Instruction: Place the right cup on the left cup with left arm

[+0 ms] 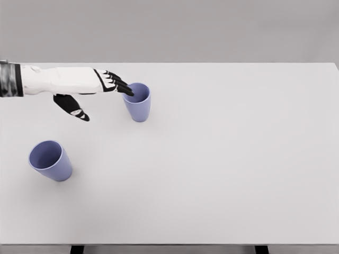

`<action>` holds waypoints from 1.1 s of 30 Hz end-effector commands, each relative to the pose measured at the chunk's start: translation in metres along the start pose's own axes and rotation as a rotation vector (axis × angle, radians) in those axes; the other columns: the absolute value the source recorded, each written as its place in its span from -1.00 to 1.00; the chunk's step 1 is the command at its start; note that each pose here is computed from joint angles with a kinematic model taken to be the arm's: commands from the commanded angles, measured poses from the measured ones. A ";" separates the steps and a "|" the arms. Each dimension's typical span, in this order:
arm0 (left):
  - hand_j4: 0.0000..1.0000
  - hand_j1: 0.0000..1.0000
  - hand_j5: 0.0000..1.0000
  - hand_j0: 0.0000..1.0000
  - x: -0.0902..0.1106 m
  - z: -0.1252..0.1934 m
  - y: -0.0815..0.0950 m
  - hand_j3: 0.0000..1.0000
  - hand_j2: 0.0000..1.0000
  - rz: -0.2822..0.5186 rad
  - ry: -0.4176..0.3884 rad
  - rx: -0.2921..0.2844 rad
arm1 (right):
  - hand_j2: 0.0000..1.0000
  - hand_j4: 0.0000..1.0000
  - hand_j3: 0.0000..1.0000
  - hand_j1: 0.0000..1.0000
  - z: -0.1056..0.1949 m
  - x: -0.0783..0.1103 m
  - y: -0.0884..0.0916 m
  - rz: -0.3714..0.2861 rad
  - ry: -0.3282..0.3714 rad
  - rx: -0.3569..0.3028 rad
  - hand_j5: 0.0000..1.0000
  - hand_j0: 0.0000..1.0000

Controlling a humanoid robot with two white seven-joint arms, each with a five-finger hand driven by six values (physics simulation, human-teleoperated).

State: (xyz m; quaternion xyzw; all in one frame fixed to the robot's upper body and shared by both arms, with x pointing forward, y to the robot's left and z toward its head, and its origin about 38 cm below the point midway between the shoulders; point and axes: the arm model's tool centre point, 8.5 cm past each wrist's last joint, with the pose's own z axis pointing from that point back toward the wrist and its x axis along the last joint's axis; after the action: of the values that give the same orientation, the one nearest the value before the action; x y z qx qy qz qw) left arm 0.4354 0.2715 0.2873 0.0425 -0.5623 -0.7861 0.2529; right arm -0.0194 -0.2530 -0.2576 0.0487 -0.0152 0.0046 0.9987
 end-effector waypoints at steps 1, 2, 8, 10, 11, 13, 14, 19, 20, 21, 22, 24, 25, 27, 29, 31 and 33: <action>1.00 1.00 1.00 1.00 -0.003 0.007 0.001 1.00 1.00 0.006 0.017 0.007 | 1.00 1.00 1.00 1.00 0.000 0.001 0.000 0.000 -0.004 -0.004 1.00 1.00; 1.00 1.00 1.00 1.00 -0.010 0.010 0.006 1.00 1.00 0.009 0.038 0.017 | 1.00 1.00 1.00 1.00 0.000 -0.003 0.000 -0.005 0.006 -0.004 1.00 1.00; 1.00 1.00 1.00 1.00 -0.050 -0.019 0.011 1.00 1.00 0.054 0.112 0.034 | 1.00 1.00 1.00 1.00 0.001 -0.007 0.001 -0.009 0.014 0.001 1.00 1.00; 1.00 1.00 1.00 1.00 -0.051 -0.037 0.010 1.00 1.00 0.060 0.097 0.032 | 1.00 1.00 1.00 1.00 0.001 -0.006 0.000 -0.004 0.014 -0.001 1.00 1.00; 1.00 1.00 1.00 1.00 -0.047 -0.046 0.011 1.00 1.00 0.060 0.077 0.034 | 1.00 1.00 1.00 1.00 0.001 -0.006 0.000 -0.007 0.013 -0.001 1.00 1.00; 1.00 1.00 1.00 1.00 -0.044 -0.055 0.013 1.00 1.00 0.055 0.060 0.036 | 1.00 1.00 1.00 1.00 0.001 -0.006 0.000 -0.008 0.013 0.001 1.00 1.00; 1.00 1.00 1.00 1.00 -0.043 -0.058 0.013 1.00 1.00 0.045 0.060 0.030 | 1.00 1.00 1.00 1.00 0.001 -0.006 0.000 -0.007 0.013 0.001 1.00 1.00; 1.00 1.00 1.00 1.00 -0.049 -0.086 0.003 1.00 1.00 0.081 0.054 -0.011 | 1.00 1.00 1.00 1.00 0.001 -0.006 0.000 -0.005 0.013 0.001 1.00 1.00; 1.00 1.00 1.00 1.00 -0.052 -0.086 0.001 1.00 1.00 0.085 0.063 -0.021 | 1.00 1.00 1.00 1.00 0.001 -0.006 0.000 -0.004 0.014 0.001 1.00 1.00; 1.00 1.00 1.00 1.00 -0.051 -0.093 -0.003 1.00 1.00 0.092 0.056 -0.030 | 1.00 1.00 1.00 1.00 0.001 -0.006 0.000 -0.005 0.013 -0.001 1.00 1.00; 1.00 1.00 1.00 1.00 -0.055 -0.096 -0.006 1.00 1.00 0.108 0.065 -0.032 | 1.00 1.00 1.00 1.00 0.001 -0.006 0.000 -0.007 0.013 -0.001 1.00 1.00; 1.00 1.00 1.00 1.00 -0.059 -0.100 -0.010 1.00 1.00 0.124 0.073 -0.040 | 1.00 1.00 1.00 1.00 0.001 -0.006 0.000 -0.005 0.013 0.001 1.00 1.00; 1.00 1.00 1.00 1.00 -0.061 -0.100 -0.012 1.00 1.00 0.131 0.078 -0.040 | 1.00 1.00 1.00 1.00 0.001 -0.006 0.000 -0.005 0.013 -0.001 1.00 1.00; 1.00 1.00 1.00 1.00 -0.062 -0.103 -0.013 1.00 1.00 0.138 0.078 -0.040 | 1.00 1.00 1.00 1.00 0.001 -0.006 0.000 -0.007 0.013 -0.001 1.00 1.00; 1.00 1.00 1.00 1.00 -0.064 -0.108 -0.015 1.00 1.00 0.151 0.082 -0.043 | 1.00 1.00 1.00 1.00 0.001 -0.006 0.000 -0.007 0.013 -0.001 1.00 1.00; 1.00 1.00 1.00 1.00 -0.065 -0.113 -0.016 1.00 1.00 0.162 0.083 -0.043 | 1.00 1.00 1.00 1.00 0.001 -0.006 0.000 -0.007 0.013 -0.001 1.00 1.00; 1.00 1.00 1.00 1.00 -0.064 -0.114 -0.014 1.00 1.00 0.159 0.080 -0.041 | 1.00 1.00 1.00 1.00 0.001 -0.006 0.000 -0.007 0.013 0.001 1.00 1.00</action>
State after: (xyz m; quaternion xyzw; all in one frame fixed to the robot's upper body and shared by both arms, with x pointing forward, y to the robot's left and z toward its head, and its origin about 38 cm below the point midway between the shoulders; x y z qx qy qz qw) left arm 0.5256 0.2073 0.2225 0.0287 -0.5356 -0.7757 0.3325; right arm -0.0257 -0.2528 -0.2572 0.0487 -0.0085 0.0015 0.9988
